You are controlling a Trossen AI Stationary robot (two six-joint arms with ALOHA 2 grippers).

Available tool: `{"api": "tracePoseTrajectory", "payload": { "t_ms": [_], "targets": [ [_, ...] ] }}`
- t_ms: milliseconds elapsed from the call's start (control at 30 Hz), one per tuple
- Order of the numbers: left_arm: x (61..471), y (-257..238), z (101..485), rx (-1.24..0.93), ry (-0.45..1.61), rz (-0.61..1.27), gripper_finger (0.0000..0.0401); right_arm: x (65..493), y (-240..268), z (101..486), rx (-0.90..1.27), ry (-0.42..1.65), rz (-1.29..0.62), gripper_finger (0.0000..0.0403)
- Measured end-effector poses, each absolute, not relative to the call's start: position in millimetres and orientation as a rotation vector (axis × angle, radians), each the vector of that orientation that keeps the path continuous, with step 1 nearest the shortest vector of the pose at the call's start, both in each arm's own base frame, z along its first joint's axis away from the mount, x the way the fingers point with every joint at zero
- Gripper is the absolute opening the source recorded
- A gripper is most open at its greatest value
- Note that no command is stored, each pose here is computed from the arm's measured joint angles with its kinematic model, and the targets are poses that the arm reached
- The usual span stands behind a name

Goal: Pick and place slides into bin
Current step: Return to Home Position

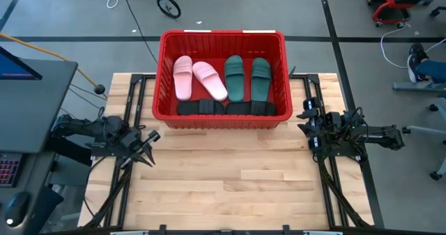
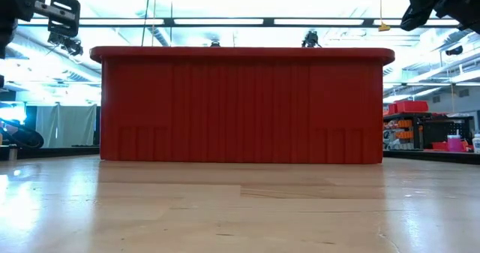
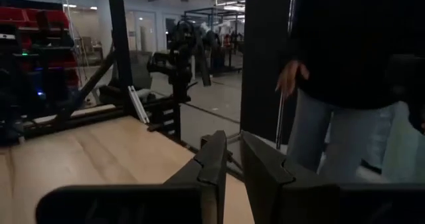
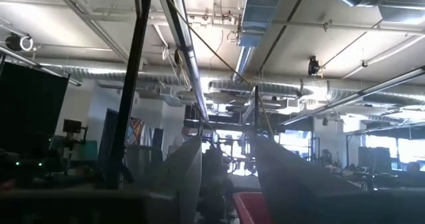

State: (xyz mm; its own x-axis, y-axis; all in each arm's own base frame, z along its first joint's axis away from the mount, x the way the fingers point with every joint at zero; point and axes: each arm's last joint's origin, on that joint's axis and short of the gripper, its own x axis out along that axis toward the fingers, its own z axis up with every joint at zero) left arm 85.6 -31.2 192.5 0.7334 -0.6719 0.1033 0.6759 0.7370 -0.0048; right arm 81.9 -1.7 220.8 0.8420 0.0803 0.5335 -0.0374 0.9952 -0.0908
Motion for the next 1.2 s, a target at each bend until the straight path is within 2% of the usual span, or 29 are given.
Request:
{"api": "tracePoseTrajectory", "payload": {
  "t_ms": [233, 533, 867, 1200],
  "targets": [
    [86.1, -31.3, 187.5, -0.051, -0.044, -0.74, 0.0054, 81.9, -1.7, 220.8, -0.078, -0.567, 0.062, 0.0146],
    [86.0, -31.3, 188.2, -0.049, -0.051, -0.741, 0.0061, 81.9, -1.7, 220.8, -0.078, -0.567, 0.062, 0.0147],
    [86.0, -31.3, 188.2, -0.049, -0.052, -0.741, 0.0051, 81.9, -1.7, 220.8, -0.078, -0.567, 0.062, 0.0147],
    [86.0, -31.3, 188.3, -0.049, -0.053, -0.74, 0.0063, 81.9, -1.7, 220.8, -0.078, -0.567, 0.062, 0.0147]
  ]
}}
